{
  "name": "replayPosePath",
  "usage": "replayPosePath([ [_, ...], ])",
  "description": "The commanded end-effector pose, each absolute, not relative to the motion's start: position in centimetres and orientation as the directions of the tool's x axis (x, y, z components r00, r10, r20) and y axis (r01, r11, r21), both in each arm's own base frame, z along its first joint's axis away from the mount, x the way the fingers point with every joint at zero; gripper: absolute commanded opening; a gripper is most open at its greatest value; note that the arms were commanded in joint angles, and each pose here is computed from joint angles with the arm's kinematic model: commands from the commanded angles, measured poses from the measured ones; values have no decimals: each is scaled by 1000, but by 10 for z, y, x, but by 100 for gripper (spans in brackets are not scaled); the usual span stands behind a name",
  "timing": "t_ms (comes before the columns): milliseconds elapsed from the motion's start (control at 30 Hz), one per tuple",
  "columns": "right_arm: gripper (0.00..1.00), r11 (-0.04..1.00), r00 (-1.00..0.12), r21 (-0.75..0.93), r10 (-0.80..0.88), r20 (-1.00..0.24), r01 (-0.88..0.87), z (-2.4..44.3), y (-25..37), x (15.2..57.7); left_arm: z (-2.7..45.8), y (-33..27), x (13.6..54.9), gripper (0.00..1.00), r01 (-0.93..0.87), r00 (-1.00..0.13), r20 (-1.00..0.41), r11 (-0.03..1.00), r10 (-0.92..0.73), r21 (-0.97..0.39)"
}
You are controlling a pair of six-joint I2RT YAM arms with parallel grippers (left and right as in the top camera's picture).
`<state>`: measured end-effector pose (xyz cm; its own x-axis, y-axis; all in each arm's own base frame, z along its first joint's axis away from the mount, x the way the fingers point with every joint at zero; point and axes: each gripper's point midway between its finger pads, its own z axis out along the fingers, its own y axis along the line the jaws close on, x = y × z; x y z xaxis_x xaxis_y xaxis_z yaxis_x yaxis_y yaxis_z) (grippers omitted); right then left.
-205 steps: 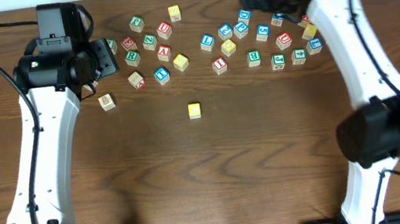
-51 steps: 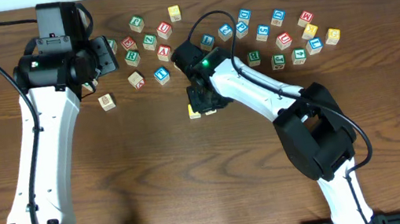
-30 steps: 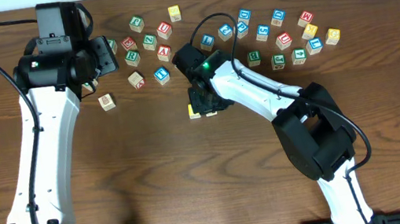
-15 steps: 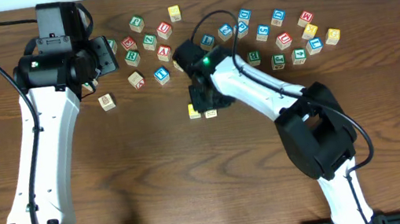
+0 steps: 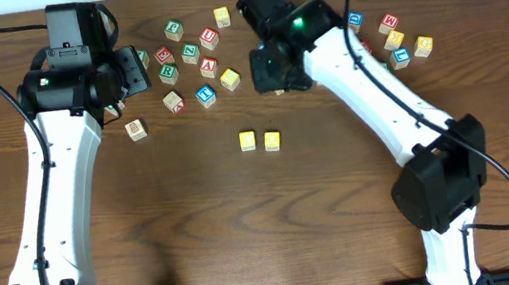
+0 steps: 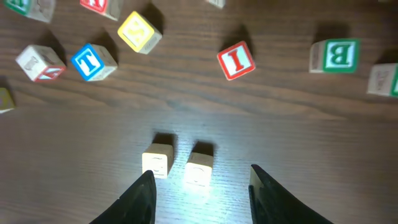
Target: Spell out CORL
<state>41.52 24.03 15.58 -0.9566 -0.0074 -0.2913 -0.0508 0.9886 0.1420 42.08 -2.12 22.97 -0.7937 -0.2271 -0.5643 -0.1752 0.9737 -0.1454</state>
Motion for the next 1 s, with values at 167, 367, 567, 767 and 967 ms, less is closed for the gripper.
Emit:
replayPosePath([
  [167, 43, 991, -936, 135, 29, -351, -20, 180, 197, 443, 227, -18, 420, 58, -177, -798, -562, 976, -219, -128],
  [367, 46, 991, -933, 123, 99, -345, 60, 179, 150, 459, 227, -18, 420, 58, -177, -798, -562, 976, -219, -128],
  [567, 47, 982, -923, 129, 177, -341, 140, 179, 112, 469, 227, -18, 420, 58, -177, -798, -562, 976, -219, -128],
  [767, 48, 974, -916, 137, 216, -338, 179, 179, 94, 473, 227, -18, 420, 58, -177, -797, -562, 976, -219, -128],
  [967, 50, 974, -916, 139, 217, -337, 179, 179, 94, 473, 227, -18, 421, 58, -177, -794, -567, 976, -219, -130],
])
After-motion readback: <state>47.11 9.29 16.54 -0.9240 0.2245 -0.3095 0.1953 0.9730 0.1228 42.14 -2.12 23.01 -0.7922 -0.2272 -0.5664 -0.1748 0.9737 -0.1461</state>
